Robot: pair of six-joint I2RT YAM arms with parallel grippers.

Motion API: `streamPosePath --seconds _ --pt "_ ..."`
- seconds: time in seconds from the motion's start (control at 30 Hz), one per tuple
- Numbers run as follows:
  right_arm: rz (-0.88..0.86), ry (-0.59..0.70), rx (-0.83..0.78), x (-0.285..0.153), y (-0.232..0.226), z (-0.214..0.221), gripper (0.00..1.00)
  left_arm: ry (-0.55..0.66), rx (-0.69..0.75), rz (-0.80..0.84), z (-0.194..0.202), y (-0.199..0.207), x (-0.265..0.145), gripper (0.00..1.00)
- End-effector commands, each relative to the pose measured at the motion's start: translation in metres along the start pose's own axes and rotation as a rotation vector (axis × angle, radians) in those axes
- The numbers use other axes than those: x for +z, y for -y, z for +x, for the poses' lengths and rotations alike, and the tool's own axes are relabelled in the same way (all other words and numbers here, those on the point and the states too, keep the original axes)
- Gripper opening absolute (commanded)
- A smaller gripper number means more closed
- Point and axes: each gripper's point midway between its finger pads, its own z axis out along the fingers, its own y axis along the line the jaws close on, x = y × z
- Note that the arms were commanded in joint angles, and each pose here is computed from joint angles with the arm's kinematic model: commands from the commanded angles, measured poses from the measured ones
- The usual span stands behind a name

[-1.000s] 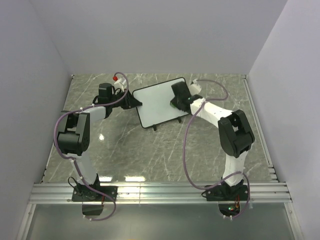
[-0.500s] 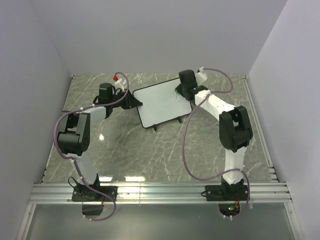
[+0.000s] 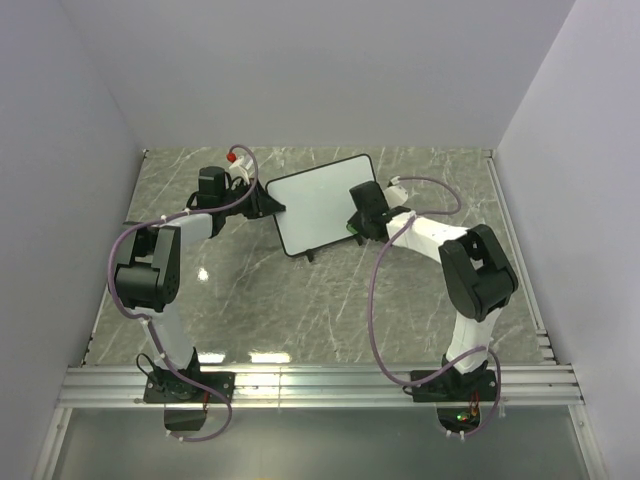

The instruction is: Erase the whiteboard

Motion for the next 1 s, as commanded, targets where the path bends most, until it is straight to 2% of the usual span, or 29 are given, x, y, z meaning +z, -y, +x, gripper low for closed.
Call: streamPosePath --seconds 0.0,0.23,0.37,0.5,0.8,0.97 --pt "-0.047 0.049 0.011 -0.011 -0.023 -0.023 0.0 -0.01 0.04 -0.043 0.009 -0.003 0.003 0.0" --pt "-0.078 0.145 0.029 -0.002 -0.061 -0.088 0.0 -0.014 0.052 -0.049 0.01 -0.001 0.003 0.0" --pt "-0.069 0.159 0.016 0.006 -0.064 -0.103 0.0 -0.013 0.053 -0.049 0.01 0.002 0.003 0.0" --pt "-0.056 0.127 0.022 0.01 -0.057 -0.09 0.0 -0.009 0.052 -0.045 0.011 0.003 0.002 0.0" --pt "0.012 0.019 0.07 0.004 -0.005 -0.011 0.0 -0.007 0.057 -0.05 0.009 0.003 0.002 0.0" --pt "0.018 0.036 0.07 0.001 -0.004 -0.014 0.0 -0.008 0.057 -0.045 0.009 0.004 0.002 0.0"
